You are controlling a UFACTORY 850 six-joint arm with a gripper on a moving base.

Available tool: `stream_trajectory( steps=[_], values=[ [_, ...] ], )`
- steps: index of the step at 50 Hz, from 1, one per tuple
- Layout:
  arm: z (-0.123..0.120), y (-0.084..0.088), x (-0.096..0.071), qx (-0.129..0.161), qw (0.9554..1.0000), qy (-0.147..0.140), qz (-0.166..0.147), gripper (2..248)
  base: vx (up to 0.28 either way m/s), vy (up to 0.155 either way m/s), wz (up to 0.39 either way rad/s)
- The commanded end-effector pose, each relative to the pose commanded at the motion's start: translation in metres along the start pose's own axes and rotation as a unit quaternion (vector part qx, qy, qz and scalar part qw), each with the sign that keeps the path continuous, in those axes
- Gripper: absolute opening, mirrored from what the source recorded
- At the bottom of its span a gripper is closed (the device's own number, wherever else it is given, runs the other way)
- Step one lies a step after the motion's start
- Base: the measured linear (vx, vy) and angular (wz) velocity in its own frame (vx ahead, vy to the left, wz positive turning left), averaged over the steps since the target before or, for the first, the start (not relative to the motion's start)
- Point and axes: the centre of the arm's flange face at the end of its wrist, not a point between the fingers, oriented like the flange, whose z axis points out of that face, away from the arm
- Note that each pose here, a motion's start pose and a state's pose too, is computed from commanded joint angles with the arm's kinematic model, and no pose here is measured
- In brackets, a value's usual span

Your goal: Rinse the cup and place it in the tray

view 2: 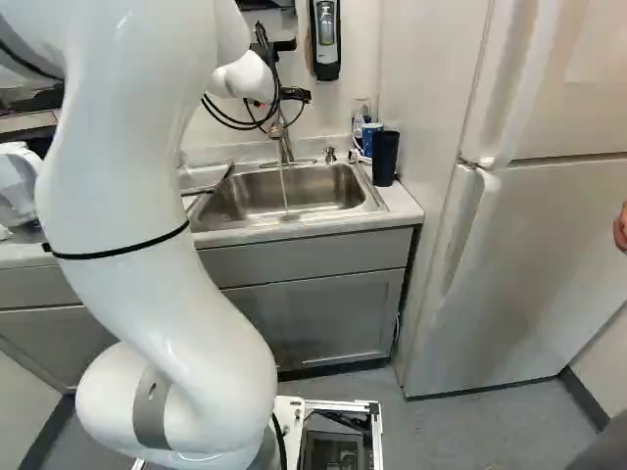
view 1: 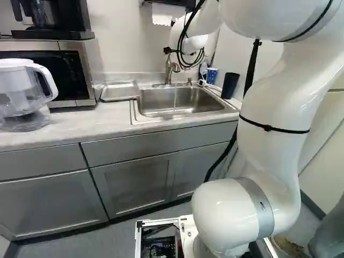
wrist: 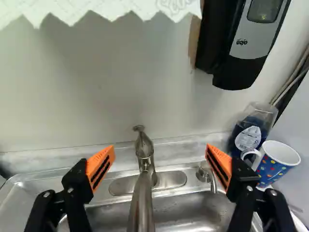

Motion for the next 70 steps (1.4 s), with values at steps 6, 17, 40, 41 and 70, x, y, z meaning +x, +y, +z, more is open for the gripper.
stream_trajectory(
  steps=[6, 17, 40, 41, 70],
  values=[
    [-0.011, -0.006, -0.002, 0.005, 1.0, -0.001, -0.001, 247, 0.0, 0.0, 0.0],
    [-0.031, -0.017, -0.008, 0.014, 0.9998, -0.01, -0.004, 247, 0.0, 0.0, 0.0],
    [-0.077, -0.019, -0.028, 0.017, 0.998, -0.061, -0.006, 247, 0.0, 0.0, 0.0],
    [-0.079, -0.019, -0.029, 0.017, 0.9978, -0.063, -0.006, 247, 0.0, 0.0, 0.0],
    [-0.136, -0.004, -0.058, 0.004, 0.9908, -0.135, -0.002, 247, 0.0, 0.0, 0.0]
  ],
)
